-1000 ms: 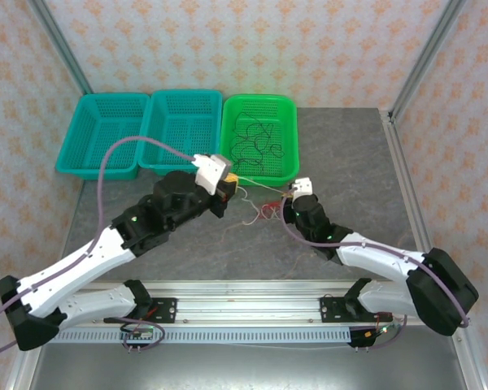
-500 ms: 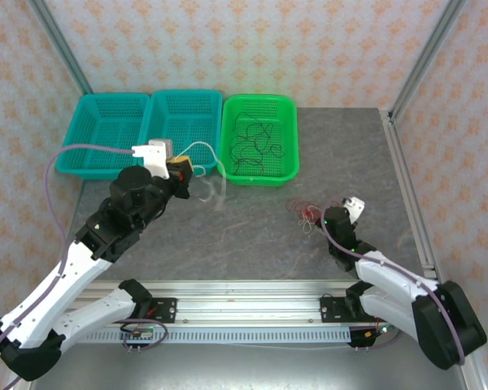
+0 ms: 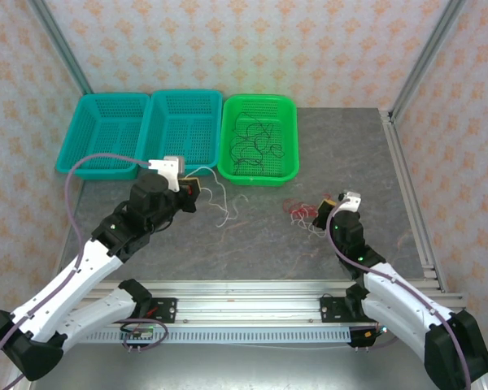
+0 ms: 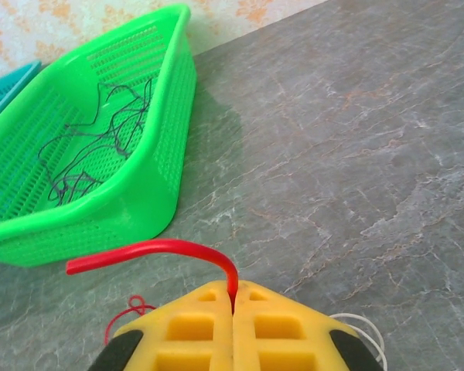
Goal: Untangle the cables
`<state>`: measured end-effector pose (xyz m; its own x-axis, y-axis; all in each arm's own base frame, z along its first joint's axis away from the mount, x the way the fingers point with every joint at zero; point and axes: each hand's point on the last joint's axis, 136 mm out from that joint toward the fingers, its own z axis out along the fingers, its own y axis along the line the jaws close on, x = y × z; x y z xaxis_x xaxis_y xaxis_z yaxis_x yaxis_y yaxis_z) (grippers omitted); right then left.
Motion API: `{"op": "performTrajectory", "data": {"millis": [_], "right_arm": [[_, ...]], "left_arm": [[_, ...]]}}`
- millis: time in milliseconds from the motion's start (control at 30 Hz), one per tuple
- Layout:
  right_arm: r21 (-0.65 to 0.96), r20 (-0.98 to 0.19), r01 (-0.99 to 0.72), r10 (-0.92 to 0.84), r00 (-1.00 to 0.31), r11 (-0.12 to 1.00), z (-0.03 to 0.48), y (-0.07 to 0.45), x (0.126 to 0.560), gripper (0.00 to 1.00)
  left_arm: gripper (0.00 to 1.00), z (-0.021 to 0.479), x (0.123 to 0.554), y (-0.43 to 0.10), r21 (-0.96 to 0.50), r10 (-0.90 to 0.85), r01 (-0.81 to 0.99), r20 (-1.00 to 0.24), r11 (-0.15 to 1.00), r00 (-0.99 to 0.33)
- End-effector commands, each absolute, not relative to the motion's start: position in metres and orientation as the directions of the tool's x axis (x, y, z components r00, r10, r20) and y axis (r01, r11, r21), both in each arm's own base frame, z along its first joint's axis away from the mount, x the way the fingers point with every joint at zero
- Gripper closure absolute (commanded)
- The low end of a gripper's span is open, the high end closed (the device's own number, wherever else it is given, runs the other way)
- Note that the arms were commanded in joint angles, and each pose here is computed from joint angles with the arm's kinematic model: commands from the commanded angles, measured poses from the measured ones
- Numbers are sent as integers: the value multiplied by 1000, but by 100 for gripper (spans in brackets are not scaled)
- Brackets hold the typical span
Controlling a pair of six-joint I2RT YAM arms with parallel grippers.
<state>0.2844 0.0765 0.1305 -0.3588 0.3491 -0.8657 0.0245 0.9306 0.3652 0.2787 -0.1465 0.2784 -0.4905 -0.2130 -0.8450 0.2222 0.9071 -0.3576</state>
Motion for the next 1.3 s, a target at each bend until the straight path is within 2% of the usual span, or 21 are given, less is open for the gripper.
{"op": "performTrajectory", "data": {"millis": [0,300,433,600,767,900,1000,1067,1267], "right_arm": [[377,-883,-37,347,-317,926,153,85,290,97],[397,-872,-58,357,-335,916,153,89,286,99],[413,-868,-69,370,-330,908,155,90,283,100],[423,-865,-81,375,-333,903,158,90,279,100],[438,-862,-120,377,-339,891,162,97,277,100],[444,-857,-136,375,-353,886,164,100,276,100],[452,-852,-148,376,-365,880,163,104,275,100],[450,-850,-154,370,-375,879,162,105,275,100],[456,-840,-227,331,-431,861,164,123,273,100]], "left_arm": [[100,330,286,-141,-367,-259,237,-885,899,-387],[100,417,351,-131,-293,-234,209,-935,933,-267],[100,433,394,-114,-266,-224,161,-944,950,-240],[100,404,453,-80,-192,-180,19,-948,981,-262],[99,346,507,-59,-216,-217,-44,-907,975,-360],[45,310,519,-43,-194,-242,-149,-842,970,-483],[16,320,509,-49,-249,-275,-117,-852,961,-445],[9,338,496,-51,-281,-294,-94,-862,955,-413],[8,379,432,-73,-407,-364,54,-862,912,-354]]}}
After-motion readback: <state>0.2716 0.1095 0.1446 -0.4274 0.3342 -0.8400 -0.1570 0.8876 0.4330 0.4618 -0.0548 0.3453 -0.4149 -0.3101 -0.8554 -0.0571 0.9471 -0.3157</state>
